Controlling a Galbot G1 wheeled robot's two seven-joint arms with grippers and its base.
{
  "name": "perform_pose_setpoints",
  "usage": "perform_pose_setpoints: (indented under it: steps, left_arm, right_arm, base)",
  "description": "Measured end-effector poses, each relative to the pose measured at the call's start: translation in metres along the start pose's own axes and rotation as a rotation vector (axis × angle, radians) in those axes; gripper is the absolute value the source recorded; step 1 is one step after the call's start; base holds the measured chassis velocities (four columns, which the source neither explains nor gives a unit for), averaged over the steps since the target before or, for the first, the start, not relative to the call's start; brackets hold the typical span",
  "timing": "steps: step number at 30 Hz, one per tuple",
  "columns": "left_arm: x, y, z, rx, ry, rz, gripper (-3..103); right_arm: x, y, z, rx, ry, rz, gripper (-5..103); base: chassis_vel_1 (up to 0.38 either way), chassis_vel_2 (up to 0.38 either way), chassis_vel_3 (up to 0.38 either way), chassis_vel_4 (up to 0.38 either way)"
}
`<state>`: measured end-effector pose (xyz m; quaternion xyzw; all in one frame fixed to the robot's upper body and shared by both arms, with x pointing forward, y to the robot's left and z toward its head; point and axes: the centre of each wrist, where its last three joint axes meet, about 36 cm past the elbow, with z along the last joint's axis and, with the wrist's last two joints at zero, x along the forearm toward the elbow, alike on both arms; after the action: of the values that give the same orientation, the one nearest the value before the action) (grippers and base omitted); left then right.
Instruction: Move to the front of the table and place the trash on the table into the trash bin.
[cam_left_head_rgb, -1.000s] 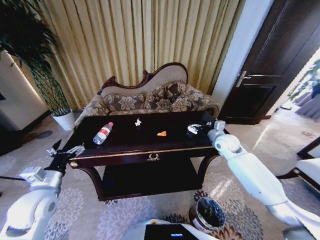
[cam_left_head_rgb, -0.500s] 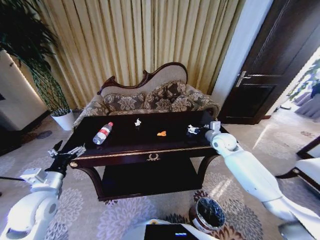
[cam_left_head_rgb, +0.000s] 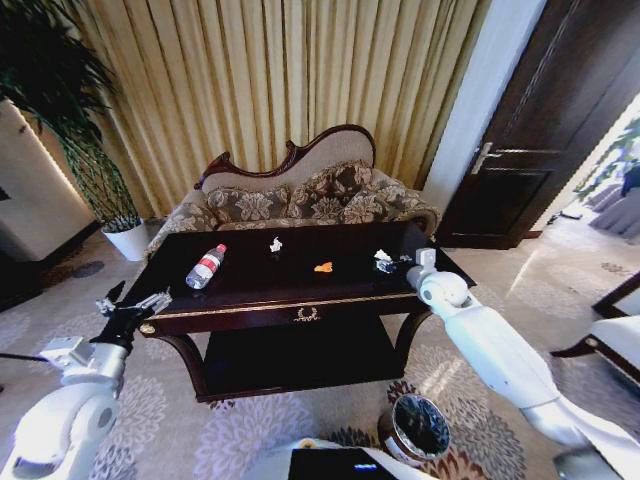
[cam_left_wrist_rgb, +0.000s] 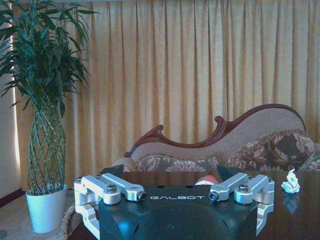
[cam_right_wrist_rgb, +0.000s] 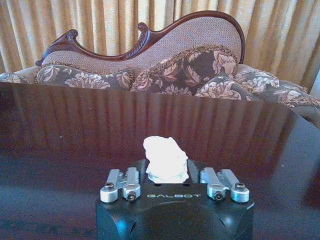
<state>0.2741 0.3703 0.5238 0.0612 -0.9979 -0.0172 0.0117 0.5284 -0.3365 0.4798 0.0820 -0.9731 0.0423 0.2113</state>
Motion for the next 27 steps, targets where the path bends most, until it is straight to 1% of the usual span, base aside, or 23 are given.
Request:
perform_pose_setpoints:
  steps: [1,3,4,5,6,9,10,12,13,15,22,25,26,27]
  left_arm:
    - [0.000,0.000,0.000,0.000,0.000,0.000,100]
    - [0.000,0.000,0.000,0.000,-0.001,-0.001,100]
    - [0.000,0.000,0.000,0.000,-0.001,-0.001,100]
    - [0.000,0.000,0.000,0.000,-0.002,-0.001,100]
    - [0.000,0.000,0.000,0.000,-0.002,-0.001,100]
    - [0.001,0.000,-0.001,0.003,-0.004,-0.002,100]
    - [0.001,0.000,-0.001,0.003,-0.004,-0.002,100]
    - [0.001,0.000,0.000,0.005,-0.005,-0.002,100]
    - [0.001,0.000,0.000,0.005,-0.005,-0.002,100]
    - [0.001,-0.001,0.000,0.009,-0.005,-0.002,100]
    - [0.001,-0.001,0.001,0.011,-0.005,-0.001,100]
    - [0.001,-0.001,0.001,0.012,-0.007,-0.001,100]
    - [0.001,-0.001,0.001,0.012,-0.007,-0.001,100]
    - [0.001,-0.002,0.001,0.014,-0.008,-0.001,100]
  right_arm:
    - [0.000,0.000,0.000,-0.001,-0.001,0.001,48]
    - [0.001,-0.001,0.000,-0.002,-0.003,0.004,37]
    - [0.001,-0.001,0.000,-0.002,-0.003,0.004,37]
    - [0.001,-0.002,0.000,-0.003,-0.005,0.006,32]
    - [0.001,-0.002,0.000,-0.003,-0.005,0.006,32]
    - [0.004,-0.004,-0.002,-0.001,-0.012,0.010,16]
    - [0.004,-0.004,-0.002,-0.001,-0.012,0.010,16]
    - [0.005,-0.004,-0.001,-0.002,-0.015,0.010,5]
    - [0.005,-0.004,-0.001,-0.002,-0.015,0.010,5]
    - [0.008,-0.004,0.000,-0.006,-0.020,0.010,1]
    - [0.013,-0.006,0.002,-0.016,-0.031,0.012,0]
    - [0.020,-0.010,-0.003,-0.043,-0.075,0.014,0]
    - [0.020,-0.010,-0.003,-0.043,-0.075,0.014,0]
    - [0.027,-0.014,-0.008,-0.061,-0.103,0.018,0]
  base:
    - [0.000,0.000,0.000,0.000]
    - [0.000,0.000,0.000,0.000]
    - [0.000,0.000,0.000,0.000]
    - [0.000,0.000,0.000,0.000]
    - [0.000,0.000,0.000,0.000]
    - [0.000,0.000,0.000,0.000]
    - [0.000,0.000,0.000,0.000]
    - [0.000,0.000,0.000,0.000]
    - [0.000,0.000,0.000,0.000]
    - [0.000,0.000,0.000,0.000]
    - [0.000,0.000,0.000,0.000]
    - [0.000,0.000,0.000,0.000]
    - [0.000,0.000,0.000,0.000]
    - [0.000,0.000,0.000,0.000]
